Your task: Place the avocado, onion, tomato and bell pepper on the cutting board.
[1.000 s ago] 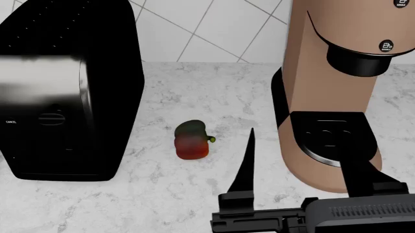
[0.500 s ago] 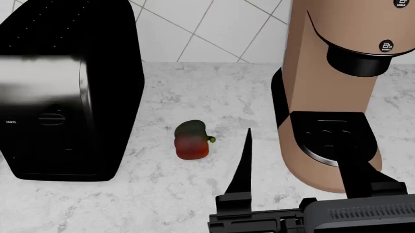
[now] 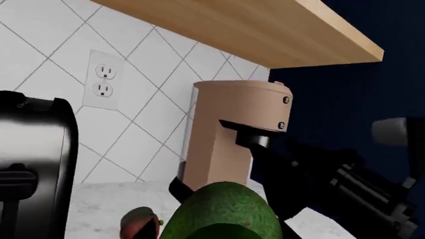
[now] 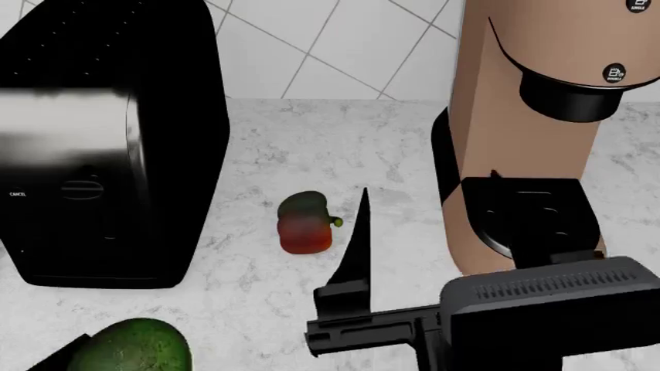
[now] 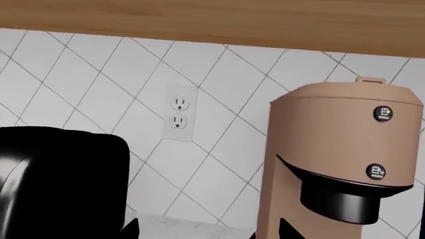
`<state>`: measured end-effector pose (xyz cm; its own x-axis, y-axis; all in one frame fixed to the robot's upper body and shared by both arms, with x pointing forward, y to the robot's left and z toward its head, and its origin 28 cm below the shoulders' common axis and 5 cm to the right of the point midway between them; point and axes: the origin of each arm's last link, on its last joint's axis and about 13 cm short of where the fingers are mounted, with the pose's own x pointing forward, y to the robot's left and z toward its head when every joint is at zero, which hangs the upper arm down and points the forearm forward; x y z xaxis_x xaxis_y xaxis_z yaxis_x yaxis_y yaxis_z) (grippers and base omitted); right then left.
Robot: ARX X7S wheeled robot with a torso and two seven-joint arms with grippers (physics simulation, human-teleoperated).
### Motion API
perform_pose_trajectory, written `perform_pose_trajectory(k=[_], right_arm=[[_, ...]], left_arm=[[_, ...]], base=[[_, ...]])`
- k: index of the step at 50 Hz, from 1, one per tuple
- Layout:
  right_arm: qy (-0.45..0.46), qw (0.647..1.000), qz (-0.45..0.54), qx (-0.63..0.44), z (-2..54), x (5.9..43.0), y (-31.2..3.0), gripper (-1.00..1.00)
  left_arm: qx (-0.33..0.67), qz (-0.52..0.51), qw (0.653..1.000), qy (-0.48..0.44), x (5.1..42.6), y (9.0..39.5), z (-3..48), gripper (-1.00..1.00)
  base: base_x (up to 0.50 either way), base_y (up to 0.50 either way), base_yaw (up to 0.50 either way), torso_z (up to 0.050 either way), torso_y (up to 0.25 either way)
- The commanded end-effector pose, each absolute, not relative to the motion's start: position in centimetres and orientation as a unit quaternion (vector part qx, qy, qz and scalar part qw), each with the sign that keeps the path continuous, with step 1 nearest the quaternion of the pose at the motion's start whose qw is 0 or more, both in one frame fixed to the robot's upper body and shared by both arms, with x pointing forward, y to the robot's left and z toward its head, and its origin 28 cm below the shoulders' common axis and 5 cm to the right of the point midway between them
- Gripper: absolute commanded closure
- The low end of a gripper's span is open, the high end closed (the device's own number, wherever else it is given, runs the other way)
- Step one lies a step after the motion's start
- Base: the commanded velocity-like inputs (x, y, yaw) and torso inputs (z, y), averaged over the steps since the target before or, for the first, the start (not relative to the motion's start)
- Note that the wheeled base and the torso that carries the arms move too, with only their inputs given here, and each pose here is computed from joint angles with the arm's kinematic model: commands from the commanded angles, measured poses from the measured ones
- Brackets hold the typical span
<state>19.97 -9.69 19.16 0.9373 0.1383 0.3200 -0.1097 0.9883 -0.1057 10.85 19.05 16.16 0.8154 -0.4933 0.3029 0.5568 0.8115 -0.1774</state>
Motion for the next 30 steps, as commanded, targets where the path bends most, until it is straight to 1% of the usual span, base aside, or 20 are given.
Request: perform_pose_trajectory(k=[1,5,13,18,25,30], right_arm=[[-0.151,0.982,0.068,-0.086,21.3,22.2,-8.8,-1.0],[-0.139,0.982,0.078,-0.097,22.3,23.3,-8.3,-1.0],[-0.091,0.987,0.12,-0.057,23.0,25.7,-7.7,-1.0],[-0.05,0.985,0.157,-0.055,22.7,27.2,-6.3,-1.0],[-0.021,0.984,0.173,-0.041,21.7,27.9,-5.6,-1.0],[0.016,0.984,0.177,-0.033,20.9,29.2,-5.2,-1.0]], left_arm=[[-0.183,-0.258,0.927,-0.203,10.7,20.1,18.5,1.0],[-0.189,-0.246,0.927,-0.213,10.5,20.7,18.4,1.0],[-0.196,-0.238,0.923,-0.229,9.9,21.4,18.8,1.0],[-0.198,-0.233,0.922,-0.236,9.9,21.7,19.0,1.0],[-0.194,-0.228,0.923,-0.243,9.8,21.9,19.1,1.0],[-0.193,-0.23,0.922,-0.244,9.6,21.9,19.1,1.0]], base=[[0.0,0.0,0.0,0.0,0.0],[0.0,0.0,0.0,0.0,0.0],[0.0,0.0,0.0,0.0,0.0],[0.0,0.0,0.0,0.0,0.0],[0.0,0.0,0.0,0.0,0.0],[0.0,0.0,0.0,0.0,0.0]])
